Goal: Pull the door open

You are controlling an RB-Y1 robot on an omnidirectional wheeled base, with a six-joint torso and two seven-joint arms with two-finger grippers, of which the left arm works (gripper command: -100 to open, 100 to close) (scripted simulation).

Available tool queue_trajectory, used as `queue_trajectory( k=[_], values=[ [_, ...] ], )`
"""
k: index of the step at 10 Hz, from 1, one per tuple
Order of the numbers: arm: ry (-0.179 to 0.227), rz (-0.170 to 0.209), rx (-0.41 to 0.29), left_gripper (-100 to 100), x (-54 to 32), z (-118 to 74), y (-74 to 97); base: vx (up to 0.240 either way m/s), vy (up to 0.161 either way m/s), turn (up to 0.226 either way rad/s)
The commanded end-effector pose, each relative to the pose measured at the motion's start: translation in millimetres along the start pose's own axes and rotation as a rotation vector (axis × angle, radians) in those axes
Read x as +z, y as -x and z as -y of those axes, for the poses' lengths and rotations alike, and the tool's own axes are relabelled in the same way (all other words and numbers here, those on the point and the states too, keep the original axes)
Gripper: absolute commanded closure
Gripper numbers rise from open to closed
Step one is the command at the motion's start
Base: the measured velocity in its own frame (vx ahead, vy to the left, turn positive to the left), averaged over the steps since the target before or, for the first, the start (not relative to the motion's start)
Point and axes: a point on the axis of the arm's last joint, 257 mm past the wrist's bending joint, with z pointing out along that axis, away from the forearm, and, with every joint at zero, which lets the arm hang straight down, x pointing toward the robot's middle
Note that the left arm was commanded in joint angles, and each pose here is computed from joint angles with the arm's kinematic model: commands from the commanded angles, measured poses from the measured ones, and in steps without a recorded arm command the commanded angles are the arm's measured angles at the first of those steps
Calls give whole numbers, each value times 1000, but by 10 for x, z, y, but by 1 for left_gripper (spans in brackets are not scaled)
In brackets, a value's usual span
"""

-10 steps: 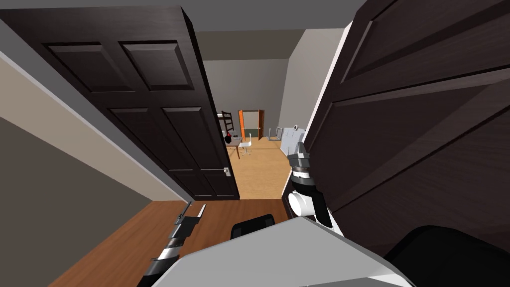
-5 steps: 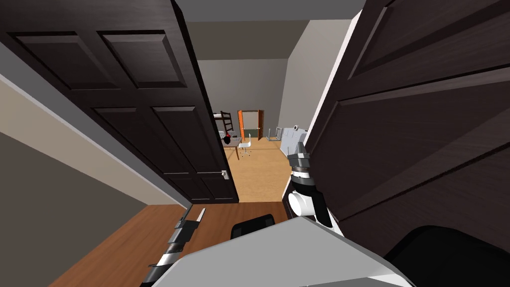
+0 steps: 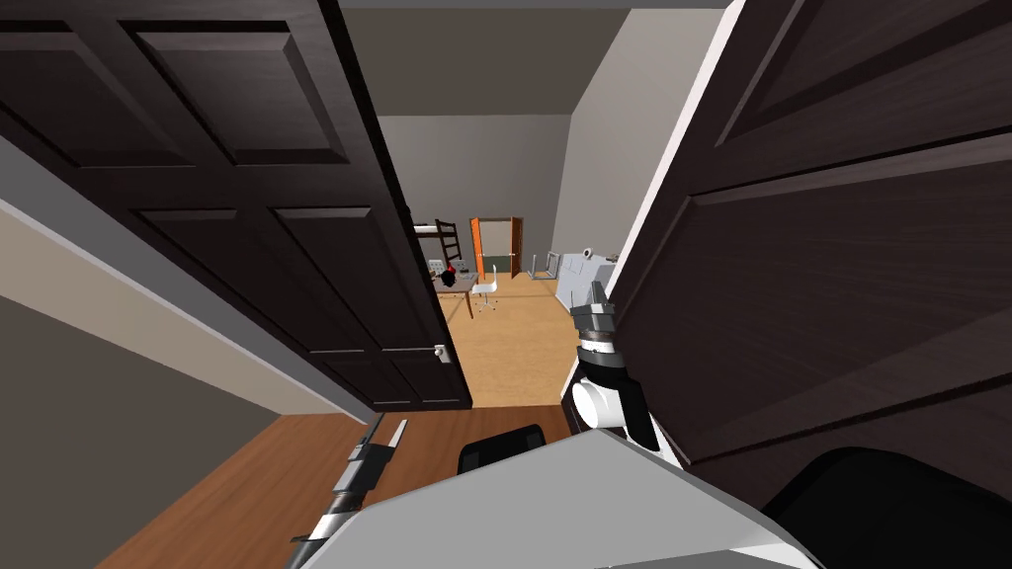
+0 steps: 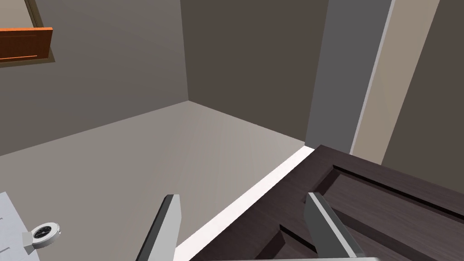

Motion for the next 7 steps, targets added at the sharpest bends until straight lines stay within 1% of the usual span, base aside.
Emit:
queue_trajectory(
  k=[1,4,7],
  values=[
    [-9,2,39,-100,-35,65,13,89,-8,-12],
    [-26,4,105,-100,-106,163,35,100,-14,-15],
    [-37,7,154,-100,-156,234,58,79,-3,-9]
  ],
)
